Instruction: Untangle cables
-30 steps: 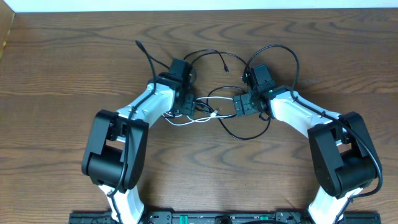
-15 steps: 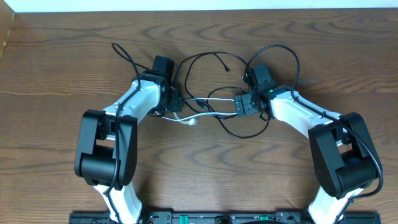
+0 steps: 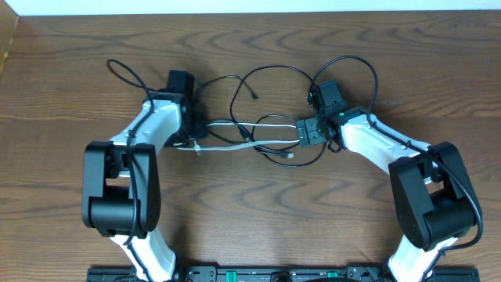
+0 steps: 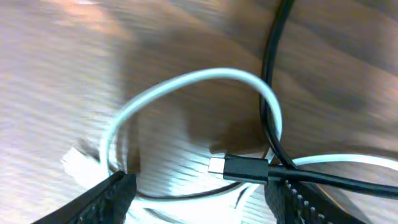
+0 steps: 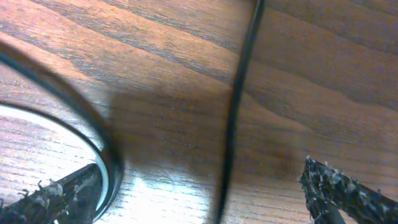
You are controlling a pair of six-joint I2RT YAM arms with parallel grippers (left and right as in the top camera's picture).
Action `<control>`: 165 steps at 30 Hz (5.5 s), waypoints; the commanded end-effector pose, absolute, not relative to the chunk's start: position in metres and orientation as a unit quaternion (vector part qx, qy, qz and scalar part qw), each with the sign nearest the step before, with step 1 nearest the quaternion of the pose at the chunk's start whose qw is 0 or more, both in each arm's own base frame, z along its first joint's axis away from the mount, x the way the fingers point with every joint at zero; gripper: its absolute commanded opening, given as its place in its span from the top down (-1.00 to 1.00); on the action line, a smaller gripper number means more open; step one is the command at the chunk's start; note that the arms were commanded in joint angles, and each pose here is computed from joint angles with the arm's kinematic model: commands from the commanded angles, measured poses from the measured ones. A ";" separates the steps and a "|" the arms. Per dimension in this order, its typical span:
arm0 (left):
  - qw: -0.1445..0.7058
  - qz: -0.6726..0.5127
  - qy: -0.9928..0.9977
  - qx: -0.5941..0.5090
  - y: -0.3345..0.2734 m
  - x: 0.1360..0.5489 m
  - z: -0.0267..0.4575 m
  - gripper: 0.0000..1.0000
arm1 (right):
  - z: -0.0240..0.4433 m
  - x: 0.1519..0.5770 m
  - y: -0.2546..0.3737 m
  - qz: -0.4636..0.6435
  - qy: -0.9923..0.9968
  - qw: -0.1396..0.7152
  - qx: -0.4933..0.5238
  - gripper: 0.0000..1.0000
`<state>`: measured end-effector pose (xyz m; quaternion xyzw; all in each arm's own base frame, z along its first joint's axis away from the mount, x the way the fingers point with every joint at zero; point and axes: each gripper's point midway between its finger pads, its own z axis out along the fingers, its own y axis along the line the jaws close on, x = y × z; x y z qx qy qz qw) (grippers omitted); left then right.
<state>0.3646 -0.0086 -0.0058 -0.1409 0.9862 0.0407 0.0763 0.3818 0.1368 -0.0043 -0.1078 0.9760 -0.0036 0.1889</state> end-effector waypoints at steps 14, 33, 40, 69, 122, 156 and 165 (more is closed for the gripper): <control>-0.043 0.144 0.947 -0.284 0.086 0.288 -0.054 -0.44 | -0.058 0.340 0.064 -0.128 0.983 0.088 -0.095 -0.99; -0.066 0.085 0.914 -0.391 0.113 0.266 -0.063 -0.45 | -0.057 0.339 0.031 -0.155 0.983 0.075 -0.063 -0.99; -0.067 0.079 0.913 -0.396 0.114 0.265 -0.064 -0.45 | -0.057 0.339 0.026 -0.156 0.984 0.072 -0.055 -0.99; -0.044 -0.123 0.943 -0.305 0.030 0.308 -0.062 -0.70 | -0.062 0.342 0.124 0.050 0.981 0.094 -0.165 -0.99; 0.012 -0.130 0.990 0.063 -0.127 0.320 -0.062 -0.70 | -0.062 0.292 0.220 0.031 0.857 0.103 -0.505 -0.98; 0.016 -0.129 0.990 0.063 -0.127 0.322 -0.062 -0.96 | 0.015 0.358 0.174 -0.090 0.940 0.238 -0.226 -0.99; 0.016 -0.129 0.990 0.063 -0.127 0.322 -0.062 -0.96 | 0.011 0.356 0.186 0.055 0.953 0.203 -0.219 -0.99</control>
